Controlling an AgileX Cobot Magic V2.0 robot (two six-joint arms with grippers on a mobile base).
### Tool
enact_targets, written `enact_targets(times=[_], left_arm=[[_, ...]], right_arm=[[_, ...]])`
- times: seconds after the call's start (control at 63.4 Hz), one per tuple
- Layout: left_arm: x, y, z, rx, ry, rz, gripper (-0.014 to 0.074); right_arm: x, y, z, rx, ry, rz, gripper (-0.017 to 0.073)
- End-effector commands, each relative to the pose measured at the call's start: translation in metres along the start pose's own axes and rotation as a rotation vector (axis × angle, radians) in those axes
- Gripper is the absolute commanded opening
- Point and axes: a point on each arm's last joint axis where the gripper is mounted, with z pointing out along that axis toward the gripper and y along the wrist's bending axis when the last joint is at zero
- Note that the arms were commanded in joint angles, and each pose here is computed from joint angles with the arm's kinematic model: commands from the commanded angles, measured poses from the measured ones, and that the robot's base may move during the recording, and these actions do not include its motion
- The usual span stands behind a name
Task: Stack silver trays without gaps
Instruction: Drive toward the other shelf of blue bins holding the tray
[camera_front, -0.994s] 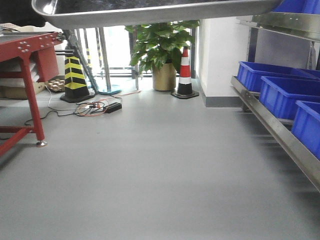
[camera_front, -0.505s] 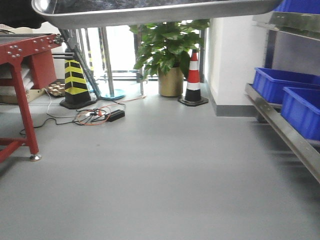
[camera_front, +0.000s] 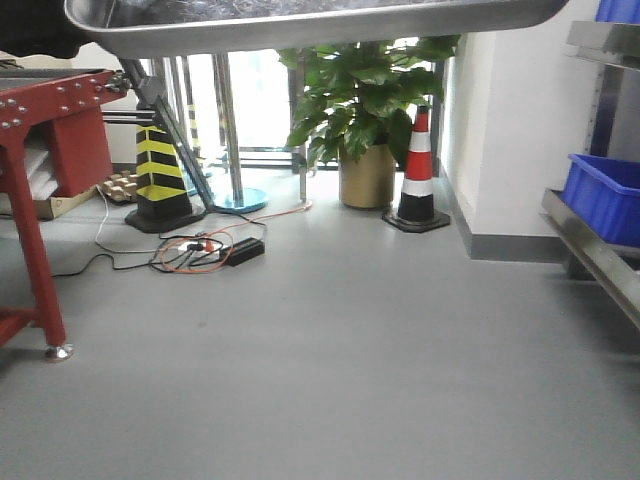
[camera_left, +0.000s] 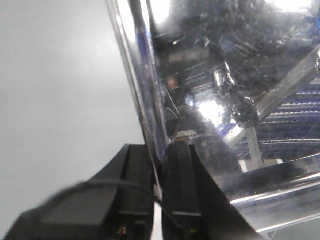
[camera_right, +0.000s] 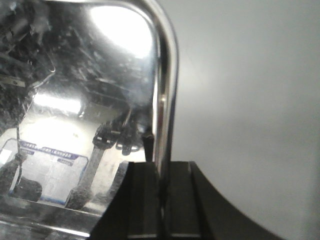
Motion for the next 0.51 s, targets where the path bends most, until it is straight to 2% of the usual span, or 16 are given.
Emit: enact_targets(times=[0.0, 0.489], left_arm=[[0.0038, -0.0049, -0.0199, 0.060, -0.021, 0.021, -0.0048], [0.0042, -0.0059, -0.0200, 0.071, -0.017, 0.017, -0.0048]], right_arm=[[-0.0042, -0.0002, -0.0237, -0.053, -0.091, -0.001, 0.0058], [-0.0042, -0.0003, -0.0237, -0.052, -0.092, -0.002, 0.0058]])
